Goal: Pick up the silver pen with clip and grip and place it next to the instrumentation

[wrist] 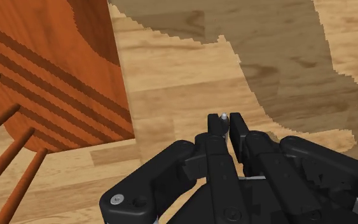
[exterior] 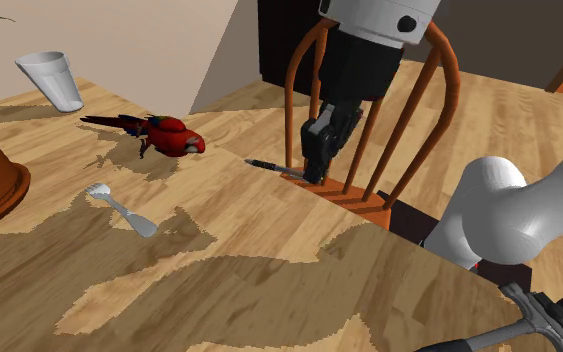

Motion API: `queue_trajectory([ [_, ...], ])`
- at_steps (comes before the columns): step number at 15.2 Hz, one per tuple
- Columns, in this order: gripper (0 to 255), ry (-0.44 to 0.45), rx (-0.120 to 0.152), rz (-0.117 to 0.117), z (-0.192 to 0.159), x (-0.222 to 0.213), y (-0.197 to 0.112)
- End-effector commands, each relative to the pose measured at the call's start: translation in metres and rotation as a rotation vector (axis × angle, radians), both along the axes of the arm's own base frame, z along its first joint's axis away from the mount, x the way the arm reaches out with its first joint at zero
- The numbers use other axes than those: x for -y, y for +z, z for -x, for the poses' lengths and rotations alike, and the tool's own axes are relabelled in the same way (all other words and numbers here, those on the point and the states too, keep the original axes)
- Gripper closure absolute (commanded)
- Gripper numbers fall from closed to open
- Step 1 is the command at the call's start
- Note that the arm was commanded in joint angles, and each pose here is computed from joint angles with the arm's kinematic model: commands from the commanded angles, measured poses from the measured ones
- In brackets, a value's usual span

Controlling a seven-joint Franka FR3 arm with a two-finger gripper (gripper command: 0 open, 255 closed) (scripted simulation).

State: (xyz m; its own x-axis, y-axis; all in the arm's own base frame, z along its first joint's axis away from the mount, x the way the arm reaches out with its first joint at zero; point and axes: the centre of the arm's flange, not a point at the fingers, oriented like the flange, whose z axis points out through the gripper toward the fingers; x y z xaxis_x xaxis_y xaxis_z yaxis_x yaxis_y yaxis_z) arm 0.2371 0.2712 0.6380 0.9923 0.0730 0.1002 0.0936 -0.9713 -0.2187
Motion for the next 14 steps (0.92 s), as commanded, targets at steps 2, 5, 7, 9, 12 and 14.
queue_trajectory([
  [2,255,0.0,-0.001,0.0,0.038,0.013,0.0],
  [5,255,0.0,-0.001,0.0,0.05,0.016,-0.01],
  [7,255,0.0,-0.001,0.0,0.05,0.016,-0.021],
  [9,255,0.0,-0.001,0.0,0.05,0.016,-0.031],
  [12,255,0.0,-0.001,0.0,0.05,0.016,-0.047],
  [14,255,0.0,-0.001,0.0,0.05,0.016,-0.058],
])
